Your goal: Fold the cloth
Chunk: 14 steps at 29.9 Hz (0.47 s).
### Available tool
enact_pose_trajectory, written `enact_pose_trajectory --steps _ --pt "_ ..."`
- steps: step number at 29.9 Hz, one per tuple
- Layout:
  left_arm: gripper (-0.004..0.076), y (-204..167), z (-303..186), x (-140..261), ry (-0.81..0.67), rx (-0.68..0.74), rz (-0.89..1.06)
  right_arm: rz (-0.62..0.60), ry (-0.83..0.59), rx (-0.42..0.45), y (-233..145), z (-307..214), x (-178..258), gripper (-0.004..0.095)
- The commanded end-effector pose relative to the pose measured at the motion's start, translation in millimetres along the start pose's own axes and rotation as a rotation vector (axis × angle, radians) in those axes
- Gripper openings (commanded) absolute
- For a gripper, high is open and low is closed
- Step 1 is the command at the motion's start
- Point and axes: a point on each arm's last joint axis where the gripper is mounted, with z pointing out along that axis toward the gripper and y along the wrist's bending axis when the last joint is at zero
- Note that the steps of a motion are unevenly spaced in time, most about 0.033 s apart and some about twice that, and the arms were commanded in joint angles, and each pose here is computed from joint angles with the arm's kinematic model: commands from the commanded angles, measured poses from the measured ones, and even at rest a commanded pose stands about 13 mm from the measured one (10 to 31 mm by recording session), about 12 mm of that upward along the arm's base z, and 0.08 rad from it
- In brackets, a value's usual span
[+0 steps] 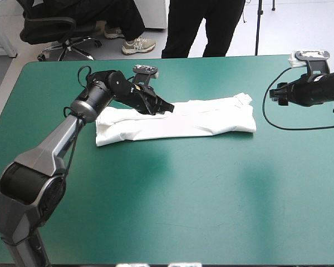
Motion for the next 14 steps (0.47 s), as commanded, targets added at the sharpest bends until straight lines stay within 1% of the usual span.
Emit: enact_pose_trajectory --steps 1,5,7,10,14 --pt "-0.0017 -7 -7 -20 -0.106 0.034 0.002 -0.015 -0.083 -0.062 0 -2 -3 0.0671" --pt "-0.0017 1 23 -26 -0.072 0.050 -0.013 0.000 -0.041 -0.147 -2 24 0 0.0671" --pt "-0.0017 5 37 -26 -0.037 0.060 -0.026 0.007 -0.023 -0.203 -1 36 0 0.0671" --pt "-0.0017 11 57 -22 0.011 0.072 -0.046 0.001 0.044 -0.276 -1 58 6 0.0672" --pt "-0.0017 19 80 -13 0.073 0.071 -0.086 0.010 0.111 -0.335 -4 83 13 0.0671"
